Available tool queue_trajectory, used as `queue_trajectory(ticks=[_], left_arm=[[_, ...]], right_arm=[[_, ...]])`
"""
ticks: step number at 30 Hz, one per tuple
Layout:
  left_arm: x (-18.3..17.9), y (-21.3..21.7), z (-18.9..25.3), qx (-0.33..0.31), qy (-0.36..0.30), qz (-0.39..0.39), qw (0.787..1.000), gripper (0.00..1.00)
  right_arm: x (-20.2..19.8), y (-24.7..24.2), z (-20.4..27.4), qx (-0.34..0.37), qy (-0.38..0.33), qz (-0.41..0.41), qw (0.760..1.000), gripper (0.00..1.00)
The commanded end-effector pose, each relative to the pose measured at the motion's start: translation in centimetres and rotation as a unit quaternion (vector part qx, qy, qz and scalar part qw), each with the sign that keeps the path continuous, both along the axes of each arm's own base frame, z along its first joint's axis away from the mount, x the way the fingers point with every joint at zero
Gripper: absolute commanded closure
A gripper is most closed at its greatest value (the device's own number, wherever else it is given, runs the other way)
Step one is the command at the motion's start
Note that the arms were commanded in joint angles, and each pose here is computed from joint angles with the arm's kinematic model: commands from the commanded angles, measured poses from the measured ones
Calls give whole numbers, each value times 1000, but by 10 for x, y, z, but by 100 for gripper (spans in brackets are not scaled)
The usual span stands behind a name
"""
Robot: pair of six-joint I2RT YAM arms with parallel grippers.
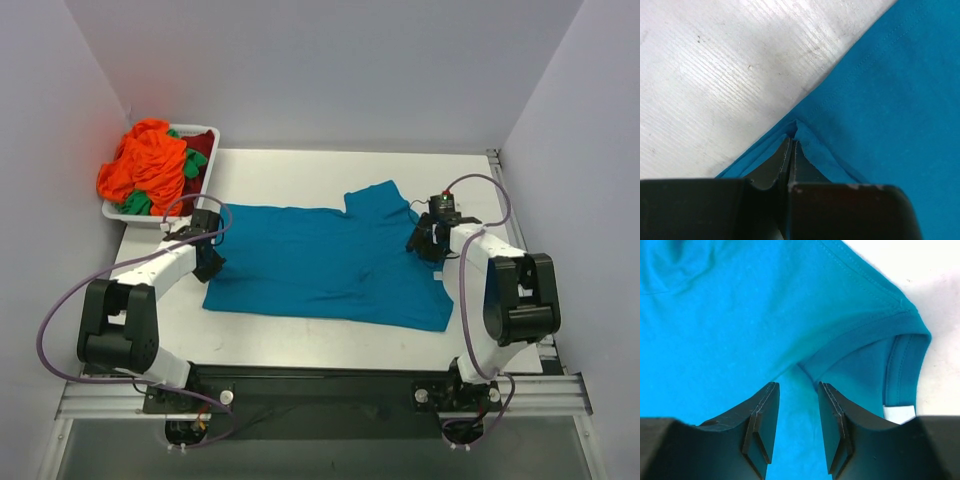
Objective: Fold and stack the t-shirts
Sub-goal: Fold the flattened tshirt in 1/3 of the way
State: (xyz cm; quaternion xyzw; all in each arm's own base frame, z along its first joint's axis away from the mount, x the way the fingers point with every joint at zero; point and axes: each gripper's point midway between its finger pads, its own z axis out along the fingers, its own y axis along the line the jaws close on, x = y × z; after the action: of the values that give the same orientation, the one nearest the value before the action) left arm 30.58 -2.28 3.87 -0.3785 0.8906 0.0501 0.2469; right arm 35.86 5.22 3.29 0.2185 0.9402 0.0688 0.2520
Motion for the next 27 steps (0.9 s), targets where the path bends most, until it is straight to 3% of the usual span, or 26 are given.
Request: queue_trajectory(ticks=[1, 9, 15, 16, 20, 27], left_arm=[[13, -1, 5, -4, -19, -4, 1000, 100], [15, -3, 5, -7, -20, -6, 1000, 100], [14, -4, 3, -9, -18, -8, 1000, 100], [14, -4, 3, -9, -17, -8, 1000, 100], [13, -3, 4, -9, -18, -9, 1000, 100], [11, -2, 6, -6, -17, -12, 1000, 100]], right_arm=[[3, 4, -2, -4, 7, 12, 1000, 63], [6, 8, -10, -3, 14, 16, 1000, 67], [5, 13, -9, 8, 12, 19, 1000, 81], [6, 13, -8, 9, 12, 18, 1000, 88], [5, 13, -1, 11, 5, 17, 1000, 100], [3, 6, 26, 2, -24, 12, 1000, 100]])
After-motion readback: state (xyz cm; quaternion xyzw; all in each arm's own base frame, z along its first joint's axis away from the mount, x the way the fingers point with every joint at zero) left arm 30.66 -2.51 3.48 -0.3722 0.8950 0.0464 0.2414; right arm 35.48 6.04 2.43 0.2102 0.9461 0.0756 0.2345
